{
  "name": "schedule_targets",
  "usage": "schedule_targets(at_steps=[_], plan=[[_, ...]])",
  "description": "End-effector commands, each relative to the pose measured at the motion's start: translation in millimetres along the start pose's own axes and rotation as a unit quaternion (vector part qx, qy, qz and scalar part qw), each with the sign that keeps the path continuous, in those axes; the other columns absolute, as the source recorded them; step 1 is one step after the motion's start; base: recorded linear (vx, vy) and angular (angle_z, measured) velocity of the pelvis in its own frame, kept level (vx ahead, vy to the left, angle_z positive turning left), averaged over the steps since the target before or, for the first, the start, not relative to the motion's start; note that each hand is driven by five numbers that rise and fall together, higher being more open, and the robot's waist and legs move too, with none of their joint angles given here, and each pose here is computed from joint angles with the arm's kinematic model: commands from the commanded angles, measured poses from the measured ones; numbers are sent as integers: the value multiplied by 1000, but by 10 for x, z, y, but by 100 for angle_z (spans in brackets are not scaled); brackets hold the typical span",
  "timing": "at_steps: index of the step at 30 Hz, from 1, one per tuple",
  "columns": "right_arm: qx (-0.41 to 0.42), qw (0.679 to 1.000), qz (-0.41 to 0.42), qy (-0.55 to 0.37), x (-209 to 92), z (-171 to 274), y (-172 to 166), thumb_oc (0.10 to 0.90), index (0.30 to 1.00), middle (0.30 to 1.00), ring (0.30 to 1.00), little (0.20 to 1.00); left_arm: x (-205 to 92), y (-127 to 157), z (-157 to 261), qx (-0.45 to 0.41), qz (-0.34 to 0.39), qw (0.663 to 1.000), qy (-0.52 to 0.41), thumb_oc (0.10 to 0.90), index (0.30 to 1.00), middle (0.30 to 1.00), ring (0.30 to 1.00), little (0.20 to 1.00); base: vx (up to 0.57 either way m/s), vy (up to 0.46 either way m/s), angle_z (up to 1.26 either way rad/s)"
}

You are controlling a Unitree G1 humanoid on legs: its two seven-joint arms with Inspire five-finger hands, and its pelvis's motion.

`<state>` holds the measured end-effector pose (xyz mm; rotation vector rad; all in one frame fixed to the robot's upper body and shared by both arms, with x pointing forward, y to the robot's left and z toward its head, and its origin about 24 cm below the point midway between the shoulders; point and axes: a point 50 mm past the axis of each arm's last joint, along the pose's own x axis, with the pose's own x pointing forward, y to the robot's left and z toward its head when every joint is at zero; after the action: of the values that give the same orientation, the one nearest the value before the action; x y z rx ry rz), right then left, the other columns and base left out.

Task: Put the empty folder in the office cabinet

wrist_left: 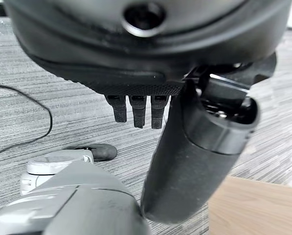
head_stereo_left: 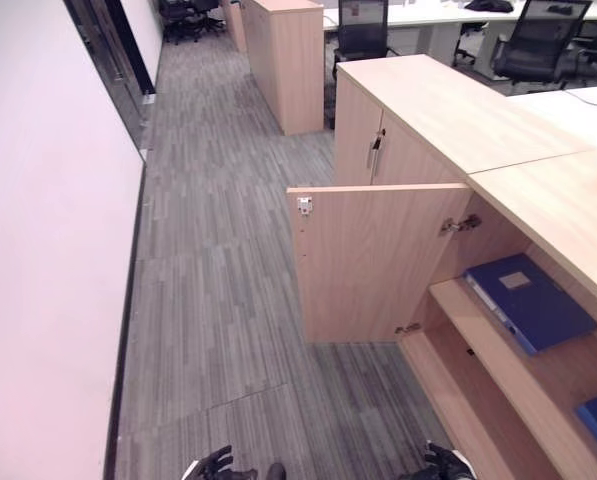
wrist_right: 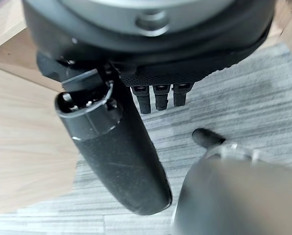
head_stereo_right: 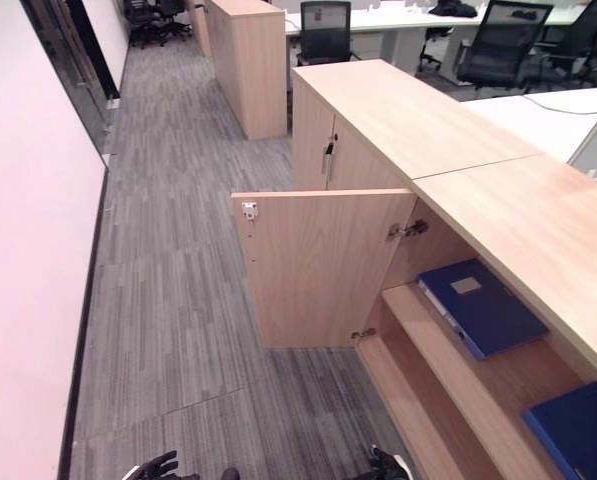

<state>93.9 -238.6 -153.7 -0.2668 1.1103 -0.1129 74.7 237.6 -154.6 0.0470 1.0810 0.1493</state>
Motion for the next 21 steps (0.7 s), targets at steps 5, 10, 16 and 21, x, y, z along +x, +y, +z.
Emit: schedule_targets(at_steps=[5, 10, 16, 21], plan=[[0, 997, -24, -71, 45, 373, -145, 800, 900, 900, 900, 900, 120, 117, 1161, 53, 21, 982, -179, 800, 900, 900, 900, 900, 76, -49, -7], [-8, 996, -23, -80, 27, 369, -198, 800, 900, 900, 900, 900, -37, 431, 1936, 36, 68, 954, -289, 800, 900, 900, 900, 900, 60, -18, -16], [-26, 997, -9, -73, 1, 268, -197, 800, 900, 900, 900, 900, -562, 867, 3078, 32, 136, 893, -429, 800, 900, 900, 900, 900, 54, -10, -22], [22, 998, 0, -65, 5, 242, -179, 800, 900, 900, 900, 900, -1029, 1066, 3696, -7, 174, 845, -505, 800, 900, 900, 900, 900, 38, 19, -20]])
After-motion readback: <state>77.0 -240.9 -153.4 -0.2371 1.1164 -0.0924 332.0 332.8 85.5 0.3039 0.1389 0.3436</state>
